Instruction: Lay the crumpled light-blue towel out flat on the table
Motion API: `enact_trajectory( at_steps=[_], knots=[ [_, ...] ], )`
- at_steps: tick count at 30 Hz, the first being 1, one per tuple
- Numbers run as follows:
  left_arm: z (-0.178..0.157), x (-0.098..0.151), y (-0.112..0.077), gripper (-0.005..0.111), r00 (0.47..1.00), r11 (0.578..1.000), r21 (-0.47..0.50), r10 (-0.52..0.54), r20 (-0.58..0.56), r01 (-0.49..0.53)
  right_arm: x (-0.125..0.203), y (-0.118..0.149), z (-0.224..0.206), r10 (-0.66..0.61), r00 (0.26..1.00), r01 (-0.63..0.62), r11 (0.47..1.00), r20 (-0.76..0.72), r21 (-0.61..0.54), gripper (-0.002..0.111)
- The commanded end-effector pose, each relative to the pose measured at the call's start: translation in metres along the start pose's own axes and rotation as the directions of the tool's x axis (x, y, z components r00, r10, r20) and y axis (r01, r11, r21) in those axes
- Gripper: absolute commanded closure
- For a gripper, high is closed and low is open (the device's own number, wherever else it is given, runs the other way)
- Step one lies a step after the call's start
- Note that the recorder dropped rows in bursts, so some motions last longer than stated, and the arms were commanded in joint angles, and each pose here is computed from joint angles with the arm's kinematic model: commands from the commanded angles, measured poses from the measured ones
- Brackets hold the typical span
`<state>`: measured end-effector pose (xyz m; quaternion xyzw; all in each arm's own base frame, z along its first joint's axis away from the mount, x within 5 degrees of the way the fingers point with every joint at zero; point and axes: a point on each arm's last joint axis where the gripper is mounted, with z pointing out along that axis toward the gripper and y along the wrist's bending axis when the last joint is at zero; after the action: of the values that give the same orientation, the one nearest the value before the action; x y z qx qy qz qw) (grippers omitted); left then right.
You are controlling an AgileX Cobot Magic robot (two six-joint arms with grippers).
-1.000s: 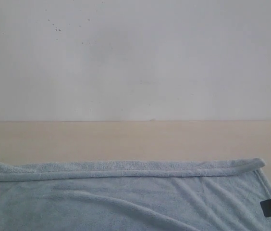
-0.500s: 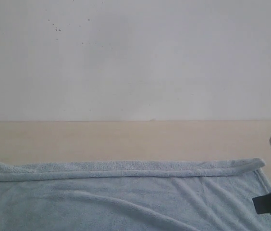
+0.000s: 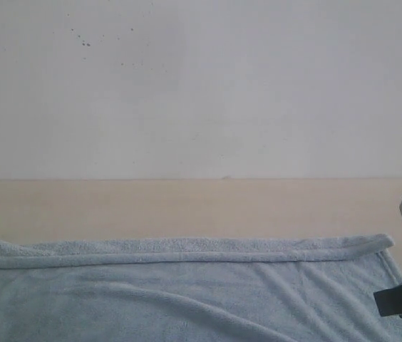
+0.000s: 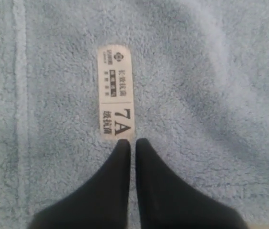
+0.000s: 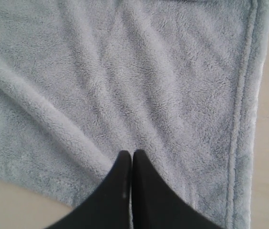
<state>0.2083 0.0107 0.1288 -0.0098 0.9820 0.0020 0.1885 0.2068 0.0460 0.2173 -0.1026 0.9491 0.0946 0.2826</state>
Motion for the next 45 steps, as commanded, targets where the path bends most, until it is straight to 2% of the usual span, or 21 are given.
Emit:
enact_trajectory(
  at_steps=[1,5,10,14,17,21,26,28,31,33,36,40,45],
  knots=[
    [0.013,0.003,0.001,0.102,0.999,1.0,-0.001,0.002,-0.049,-0.002,-0.001,0.0,-0.001,0.003,1.0,-0.003,1.0,0.013,-0.001,0.108],
    [0.02,0.014,0.0,0.102,0.984,1.0,0.003,-0.029,-0.173,0.03,-0.001,0.0,-0.001,0.003,1.0,-0.003,1.0,0.013,-0.001,0.108],
    [0.017,0.031,-0.002,0.102,0.927,0.996,-0.005,-0.083,-0.366,0.087,-0.001,0.0,-0.001,0.003,1.0,-0.003,1.0,0.013,-0.001,0.108],
    [0.005,0.039,-0.003,0.102,0.888,0.994,-0.004,-0.097,-0.449,0.106,0.001,0.001,-0.001,0.005,1.0,-0.005,1.0,-0.007,-0.009,0.108],
    [-0.011,0.032,-0.004,0.102,0.888,0.995,0.003,-0.092,-0.451,0.105,0.002,0.002,-0.001,0.01,1.0,-0.01,1.0,-0.021,-0.017,0.108],
    [-0.028,0.022,-0.001,0.102,0.93,0.998,-0.005,-0.059,-0.362,0.062,-0.001,0.004,-0.001,0.017,1.0,-0.017,0.999,0.015,-0.04,0.108],
    [-0.053,-0.007,0.001,0.102,0.99,0.999,-0.009,-0.047,-0.13,0.046,-0.006,0.007,-0.001,0.013,0.998,-0.009,0.997,0.068,-0.071,0.108],
    [-0.065,-0.024,0.001,0.102,0.999,0.999,-0.009,-0.046,-0.019,0.046,-0.011,0.005,-0.002,0.018,0.992,-0.012,0.999,0.128,-0.052,0.108],
    [-0.076,-0.046,0.002,0.102,0.997,1.0,-0.016,-0.015,0.078,0.017,-0.021,-0.002,-0.002,0.012,0.973,-0.015,1.0,0.231,0.014,0.108],
    [-0.079,-0.057,0.003,0.102,0.994,1.0,-0.018,-0.008,0.113,0.01,-0.028,-0.005,0.001,0.012,0.964,-0.023,0.999,0.265,0.04,0.108],
    [-0.075,-0.07,0.003,0.102,0.991,1.0,-0.018,-0.007,0.134,0.01,-0.039,-0.005,0.013,-0.006,0.977,0.001,1.0,0.212,0.027,0.108],
    [-0.059,-0.08,0.004,0.102,0.994,1.0,-0.018,-0.004,0.107,0.006,-0.062,-0.007,0.042,-0.02,0.992,0.021,1.0,0.121,-0.006,0.108],
    [-0.031,-0.084,0.004,0.102,0.998,1.0,-0.017,-0.005,0.062,0.006,-0.09,-0.012,0.074,-0.041,0.995,0.043,0.999,0.089,-0.014,0.108]
  ],
)
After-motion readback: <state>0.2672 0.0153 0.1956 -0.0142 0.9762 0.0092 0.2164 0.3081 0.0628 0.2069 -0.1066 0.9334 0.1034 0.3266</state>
